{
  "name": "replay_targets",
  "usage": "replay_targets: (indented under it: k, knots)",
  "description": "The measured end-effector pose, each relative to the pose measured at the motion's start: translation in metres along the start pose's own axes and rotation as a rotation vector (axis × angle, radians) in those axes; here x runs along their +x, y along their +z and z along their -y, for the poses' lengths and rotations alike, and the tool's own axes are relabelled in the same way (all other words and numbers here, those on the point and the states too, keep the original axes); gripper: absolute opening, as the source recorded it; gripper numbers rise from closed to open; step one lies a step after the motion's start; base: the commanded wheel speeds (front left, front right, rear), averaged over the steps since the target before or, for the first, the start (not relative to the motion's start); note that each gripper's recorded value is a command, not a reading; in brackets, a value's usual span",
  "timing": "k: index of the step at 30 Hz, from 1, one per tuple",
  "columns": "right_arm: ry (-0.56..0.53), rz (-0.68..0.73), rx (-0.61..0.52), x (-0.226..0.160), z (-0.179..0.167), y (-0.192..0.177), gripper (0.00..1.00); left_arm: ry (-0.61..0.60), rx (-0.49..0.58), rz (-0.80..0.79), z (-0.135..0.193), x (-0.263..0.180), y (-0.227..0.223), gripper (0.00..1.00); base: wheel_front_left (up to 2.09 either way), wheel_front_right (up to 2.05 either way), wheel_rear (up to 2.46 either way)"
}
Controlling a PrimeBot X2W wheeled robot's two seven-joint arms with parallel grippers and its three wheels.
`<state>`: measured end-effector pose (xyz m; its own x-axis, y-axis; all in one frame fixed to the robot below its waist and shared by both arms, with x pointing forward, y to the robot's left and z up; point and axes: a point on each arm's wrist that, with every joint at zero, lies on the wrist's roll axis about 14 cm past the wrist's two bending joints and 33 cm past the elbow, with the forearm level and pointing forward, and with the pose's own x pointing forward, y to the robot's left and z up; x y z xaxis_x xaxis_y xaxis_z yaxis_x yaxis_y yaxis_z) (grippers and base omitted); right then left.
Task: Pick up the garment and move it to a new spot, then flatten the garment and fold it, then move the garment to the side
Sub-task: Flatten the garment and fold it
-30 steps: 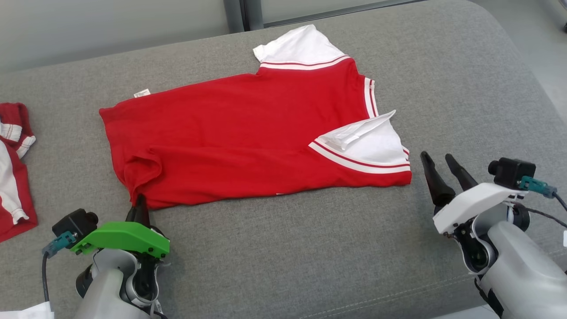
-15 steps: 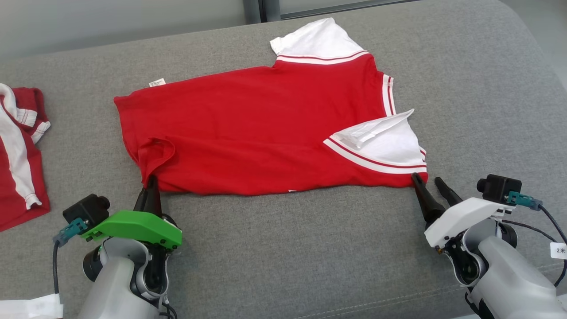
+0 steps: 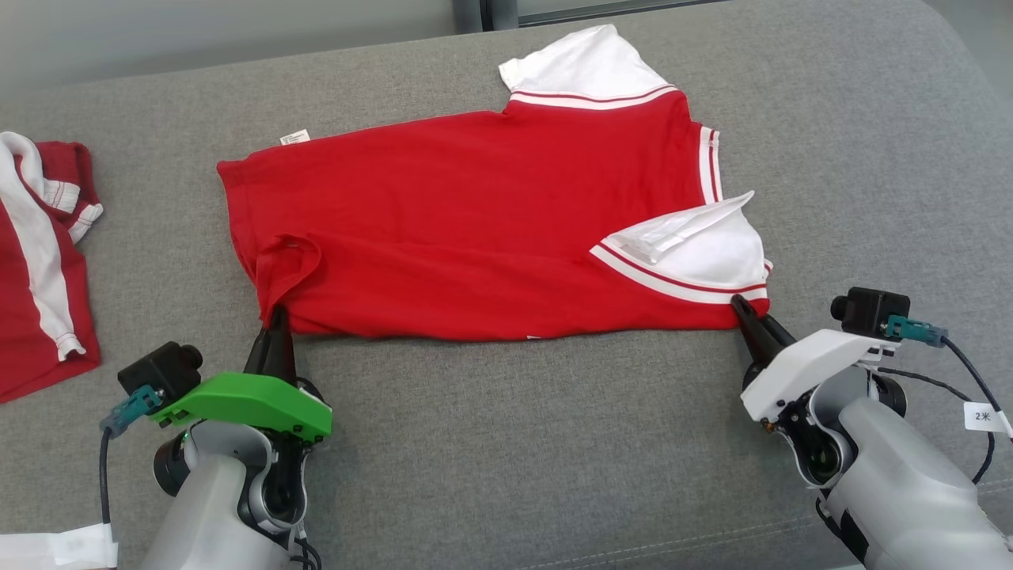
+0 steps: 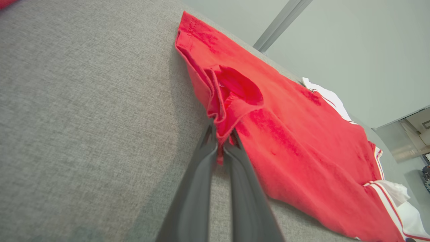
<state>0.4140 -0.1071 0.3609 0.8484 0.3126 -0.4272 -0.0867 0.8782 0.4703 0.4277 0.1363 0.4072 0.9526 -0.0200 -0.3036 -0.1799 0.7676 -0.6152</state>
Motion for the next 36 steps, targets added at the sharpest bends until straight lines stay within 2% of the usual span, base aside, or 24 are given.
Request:
replay_targets:
  k: [13,36]
  knots:
    - [0.078,0.138,-0.019,-0.01,-0.021,0.036,0.0,0.016,-0.02,0.023,-0.006,-0.015,0.0,0.0,0.0,0.0,0.0]
    - [0.057,0.179,0.077,-0.088,-0.008,0.005,0.0,0.059,-0.06,0.042,-0.024,-0.081,-0.013,0.0,0.0,0.0,0.0]
